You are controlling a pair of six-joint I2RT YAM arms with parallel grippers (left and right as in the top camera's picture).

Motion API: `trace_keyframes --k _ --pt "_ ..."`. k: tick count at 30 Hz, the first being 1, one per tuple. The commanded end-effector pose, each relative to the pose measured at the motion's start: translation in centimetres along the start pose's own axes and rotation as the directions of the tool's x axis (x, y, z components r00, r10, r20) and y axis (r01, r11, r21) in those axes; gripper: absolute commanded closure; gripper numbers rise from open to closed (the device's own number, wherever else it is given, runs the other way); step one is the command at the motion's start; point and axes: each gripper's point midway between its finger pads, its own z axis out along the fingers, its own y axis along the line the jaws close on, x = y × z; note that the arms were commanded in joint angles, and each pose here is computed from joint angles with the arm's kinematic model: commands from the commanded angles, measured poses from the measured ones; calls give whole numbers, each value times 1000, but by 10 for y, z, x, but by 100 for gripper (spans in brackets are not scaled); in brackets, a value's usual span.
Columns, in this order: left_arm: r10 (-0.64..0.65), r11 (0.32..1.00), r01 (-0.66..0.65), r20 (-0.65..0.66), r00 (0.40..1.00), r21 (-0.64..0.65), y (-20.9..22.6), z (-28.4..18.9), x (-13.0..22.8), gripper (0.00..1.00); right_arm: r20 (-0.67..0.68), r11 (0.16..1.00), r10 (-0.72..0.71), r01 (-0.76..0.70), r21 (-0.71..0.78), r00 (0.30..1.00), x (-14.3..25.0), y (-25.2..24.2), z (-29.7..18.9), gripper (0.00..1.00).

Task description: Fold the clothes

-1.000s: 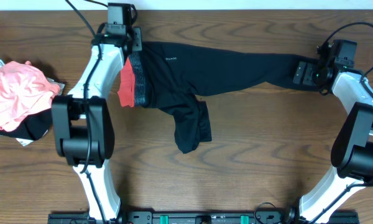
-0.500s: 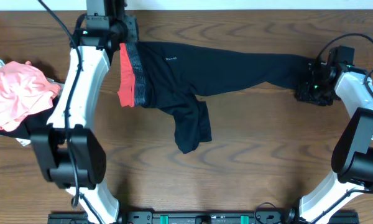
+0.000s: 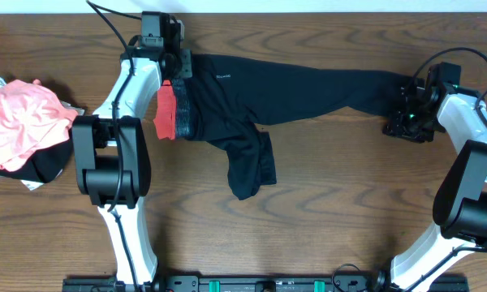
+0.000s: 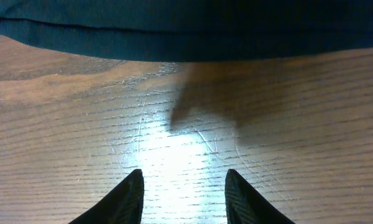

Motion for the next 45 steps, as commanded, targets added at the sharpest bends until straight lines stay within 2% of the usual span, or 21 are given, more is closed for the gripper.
trace_keyframes --k 1,8,12,15,19,21,24,26,30,45 --pt "-3 998 1 -38 999 -67 17 18 14 70 25 1000 -10 10 -11 1000 -5 3 -10 60" --pt "-16 995 7 -90 996 -97 31 43 34 70 22 1000 -9 10 -11 1000 -4 3 -10 60" --pt "-21 977 5 -71 997 -215 55 42 32 70 28 1000 -10 11 -11 1000 -6 3 -10 59" --pt "-29 970 12 -65 997 -242 64 40 30 70 66 1000 -17 17 -10 998 -15 3 -10 57" --pt "-37 971 16 -86 996 -240 65 40 36 69 193 999 -46 47 -2 980 -46 3 -15 55" --pt "-39 972 15 -99 994 -233 63 40 39 69 240 998 -55 56 2 969 -58 3 -17 59" --pt "-44 972 12 -131 990 -234 63 39 47 70 346 997 -72 74 8 935 -84 4 -25 87" --pt "-47 972 10 -151 987 -235 64 38 52 69 401 996 -79 88 -2 913 -98 8 -29 98" --pt "-50 971 8 -173 984 -237 64 37 57 69 420 997 -66 78 -11 905 -105 7 -22 99" --pt "-54 971 5 -198 979 -239 64 36 63 69 329 998 -51 61 -18 943 -95 -6 55 96"
